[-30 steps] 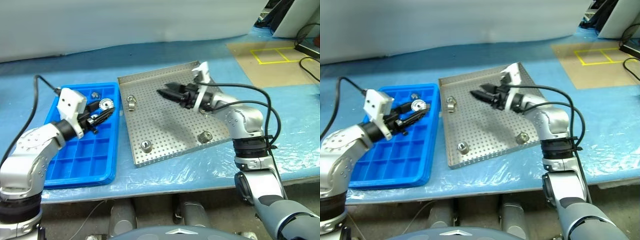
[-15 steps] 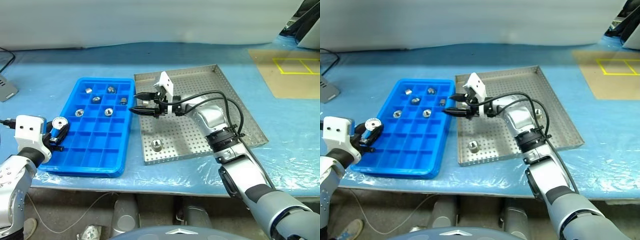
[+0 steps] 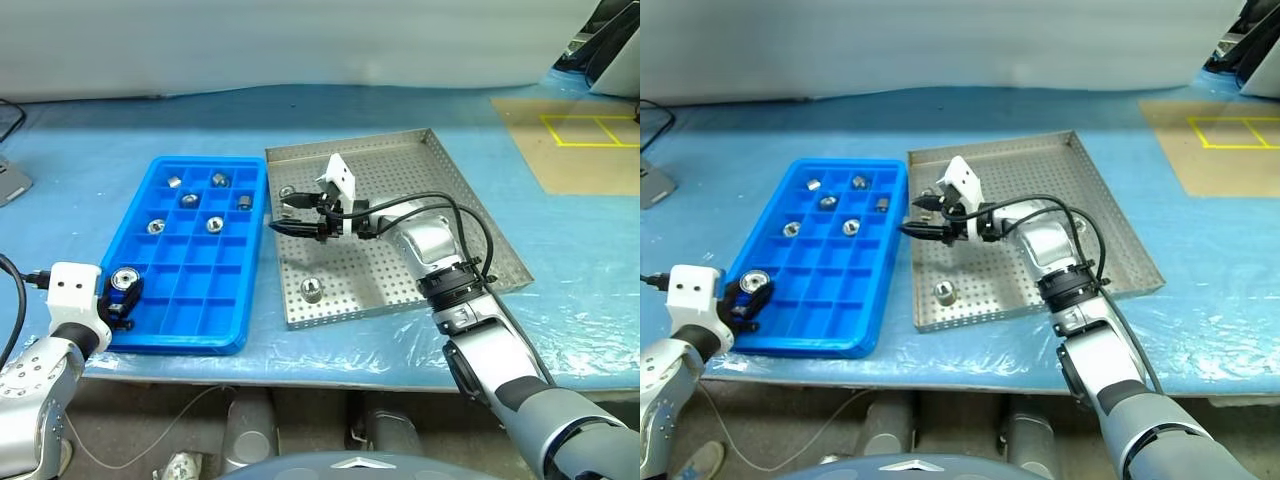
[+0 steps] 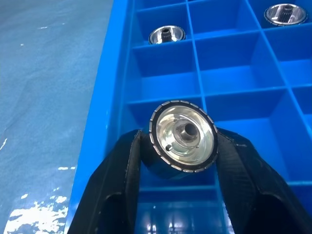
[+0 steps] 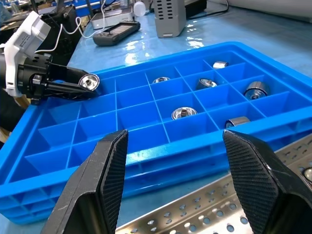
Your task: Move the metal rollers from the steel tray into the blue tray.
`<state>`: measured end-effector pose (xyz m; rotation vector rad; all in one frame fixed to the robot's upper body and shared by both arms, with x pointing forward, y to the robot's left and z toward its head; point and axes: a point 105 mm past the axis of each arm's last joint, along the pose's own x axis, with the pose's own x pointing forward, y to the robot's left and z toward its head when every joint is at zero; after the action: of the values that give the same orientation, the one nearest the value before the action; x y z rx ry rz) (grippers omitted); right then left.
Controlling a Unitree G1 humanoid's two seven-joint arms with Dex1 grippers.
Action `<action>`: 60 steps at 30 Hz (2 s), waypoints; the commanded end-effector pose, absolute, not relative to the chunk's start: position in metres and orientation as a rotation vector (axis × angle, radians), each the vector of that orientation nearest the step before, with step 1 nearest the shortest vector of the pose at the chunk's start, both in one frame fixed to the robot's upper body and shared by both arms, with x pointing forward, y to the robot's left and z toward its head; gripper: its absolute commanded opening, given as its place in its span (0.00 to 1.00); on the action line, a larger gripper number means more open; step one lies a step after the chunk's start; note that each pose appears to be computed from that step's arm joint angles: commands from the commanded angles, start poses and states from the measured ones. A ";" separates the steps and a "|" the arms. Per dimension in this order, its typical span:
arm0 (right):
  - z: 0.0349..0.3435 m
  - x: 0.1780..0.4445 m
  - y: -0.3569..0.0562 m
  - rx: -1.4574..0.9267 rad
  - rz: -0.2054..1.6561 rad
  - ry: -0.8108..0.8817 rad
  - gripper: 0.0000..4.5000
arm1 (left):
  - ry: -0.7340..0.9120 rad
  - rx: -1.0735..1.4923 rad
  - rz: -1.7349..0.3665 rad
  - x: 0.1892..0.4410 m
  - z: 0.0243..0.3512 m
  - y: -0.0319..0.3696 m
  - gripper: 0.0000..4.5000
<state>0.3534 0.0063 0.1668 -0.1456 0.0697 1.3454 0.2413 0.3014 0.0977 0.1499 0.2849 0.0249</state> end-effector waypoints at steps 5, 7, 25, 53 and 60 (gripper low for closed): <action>0.177 0.355 0.008 -0.166 1.335 0.021 0.72 | 0.261 0.196 0.010 0.248 0.103 0.299 0.50; 0.177 0.357 0.007 -0.160 1.321 0.022 0.72 | 0.273 0.212 0.001 0.249 0.100 0.297 0.66; 0.186 0.373 -0.048 -0.149 1.100 0.004 0.72 | -0.016 0.154 -0.582 0.317 0.191 0.190 0.85; 0.147 0.317 -0.125 -0.133 0.750 0.175 0.72 | 0.346 0.507 -1.482 0.300 0.079 0.109 0.85; 0.147 0.318 -0.124 -0.134 0.743 0.179 0.72 | 0.397 0.605 -1.467 0.299 0.068 0.100 0.85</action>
<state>0.3196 -0.1301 0.1333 -0.1191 0.2281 0.7230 0.3023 0.1017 0.0786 0.5299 0.3513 -1.4602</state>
